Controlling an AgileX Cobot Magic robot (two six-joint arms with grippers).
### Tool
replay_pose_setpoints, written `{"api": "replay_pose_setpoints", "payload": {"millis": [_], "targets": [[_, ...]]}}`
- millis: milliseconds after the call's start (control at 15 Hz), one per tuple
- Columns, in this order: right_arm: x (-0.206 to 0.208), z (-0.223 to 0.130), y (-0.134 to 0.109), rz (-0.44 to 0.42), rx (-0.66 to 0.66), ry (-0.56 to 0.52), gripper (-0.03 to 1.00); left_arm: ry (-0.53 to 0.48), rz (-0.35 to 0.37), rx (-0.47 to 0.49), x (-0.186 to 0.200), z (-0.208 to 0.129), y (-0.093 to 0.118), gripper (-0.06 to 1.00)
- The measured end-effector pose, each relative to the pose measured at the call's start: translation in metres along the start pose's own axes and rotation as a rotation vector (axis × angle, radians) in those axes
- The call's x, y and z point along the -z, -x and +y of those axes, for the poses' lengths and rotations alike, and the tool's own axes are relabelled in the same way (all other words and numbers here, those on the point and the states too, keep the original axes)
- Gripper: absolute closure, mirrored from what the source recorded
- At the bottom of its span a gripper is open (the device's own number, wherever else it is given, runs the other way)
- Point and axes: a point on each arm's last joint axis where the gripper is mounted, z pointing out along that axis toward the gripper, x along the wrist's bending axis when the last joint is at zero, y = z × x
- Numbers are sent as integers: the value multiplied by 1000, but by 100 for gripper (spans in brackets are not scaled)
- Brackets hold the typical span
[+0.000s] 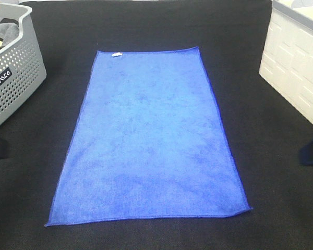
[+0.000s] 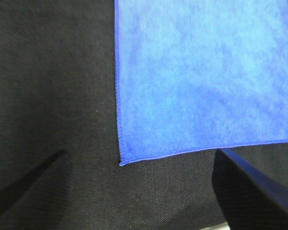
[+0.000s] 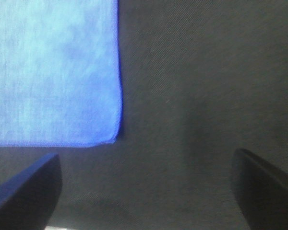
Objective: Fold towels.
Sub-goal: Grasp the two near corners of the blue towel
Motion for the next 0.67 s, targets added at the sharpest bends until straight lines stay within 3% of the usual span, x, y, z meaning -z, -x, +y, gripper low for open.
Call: {"api": "replay_pose_setpoints", "payload": {"millis": [267, 667], "targets": [[-46, 11, 3, 65, 24, -125, 8, -118, -14, 62, -47, 6, -13, 19], [-102, 13, 10, 143, -7, -228, 10, -197, -28, 122, -101, 4, -32, 19]]}}
